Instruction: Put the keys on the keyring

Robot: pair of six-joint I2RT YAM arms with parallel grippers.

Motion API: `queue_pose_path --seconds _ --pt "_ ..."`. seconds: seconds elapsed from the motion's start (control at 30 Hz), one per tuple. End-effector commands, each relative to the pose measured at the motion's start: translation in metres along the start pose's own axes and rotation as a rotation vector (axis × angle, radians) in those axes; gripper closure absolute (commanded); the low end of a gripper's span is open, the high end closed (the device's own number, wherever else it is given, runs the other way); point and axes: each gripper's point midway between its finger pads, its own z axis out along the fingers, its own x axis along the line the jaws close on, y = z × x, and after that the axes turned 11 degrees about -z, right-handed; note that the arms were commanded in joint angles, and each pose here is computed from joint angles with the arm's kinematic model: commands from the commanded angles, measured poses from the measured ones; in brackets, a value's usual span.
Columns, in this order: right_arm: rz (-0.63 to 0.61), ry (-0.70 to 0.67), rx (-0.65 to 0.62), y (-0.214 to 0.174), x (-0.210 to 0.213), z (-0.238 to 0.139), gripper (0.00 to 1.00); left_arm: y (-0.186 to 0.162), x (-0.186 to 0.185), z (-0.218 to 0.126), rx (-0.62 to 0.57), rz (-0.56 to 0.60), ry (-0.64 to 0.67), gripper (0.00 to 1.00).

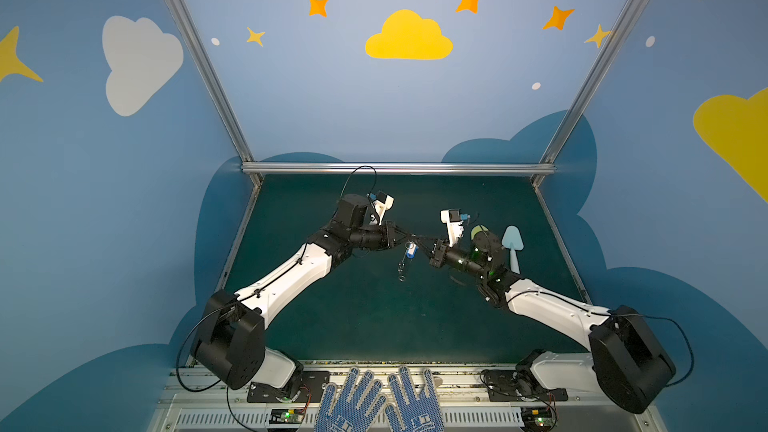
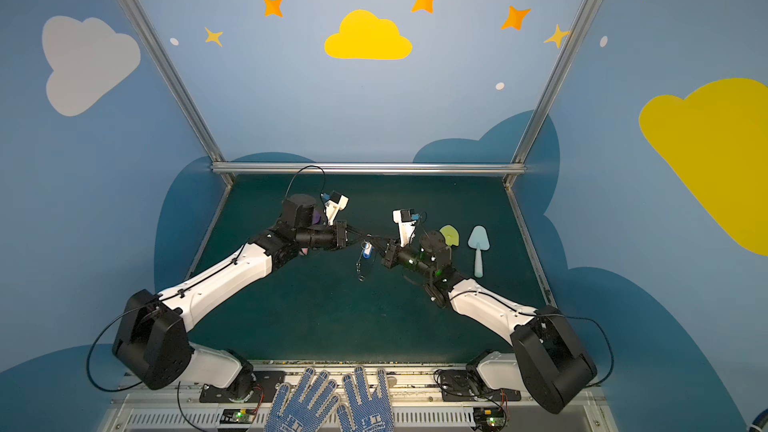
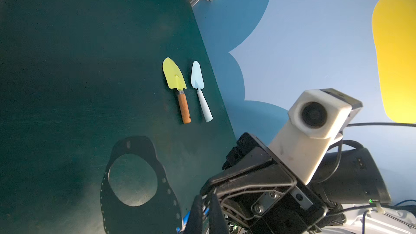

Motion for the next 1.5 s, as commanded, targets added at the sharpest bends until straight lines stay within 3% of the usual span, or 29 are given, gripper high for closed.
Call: queue_pose_path --seconds 0.0,0.23,0.53,0.7,1.0,1.1,1.4,1.47 --pt "-0.029 0.042 -0.049 0.021 0.010 0.004 1.00 -0.009 -0.017 0.002 0.047 0.035 -0.053 0.96" --pt "-0.009 0.038 -0.016 0.014 0.007 0.004 1.00 -0.016 -0.018 0.009 0.087 0.045 -0.049 0.96" --pt "0.008 0.065 -0.017 0.015 0.008 0.004 1.00 -0.023 -0.017 0.013 0.107 0.061 -0.034 0.85" --pt "0.015 0.081 -0.029 0.019 0.009 0.004 1.00 -0.023 -0.017 0.012 0.108 0.062 -0.034 0.92" --pt "0.022 0.129 -0.017 0.026 0.014 0.009 1.00 -0.030 -0.019 0.015 0.136 0.065 -0.046 0.89" --pt "0.025 0.137 -0.007 0.025 0.015 0.011 1.00 -0.031 -0.019 0.016 0.141 0.065 -0.046 0.96" --pt "0.027 0.092 0.037 0.019 0.006 0.012 1.00 -0.030 -0.014 0.016 0.123 0.061 -0.018 0.96" --pt "0.019 0.077 0.045 0.017 0.004 0.011 0.93 -0.025 -0.007 0.015 0.092 0.054 0.024 0.96"
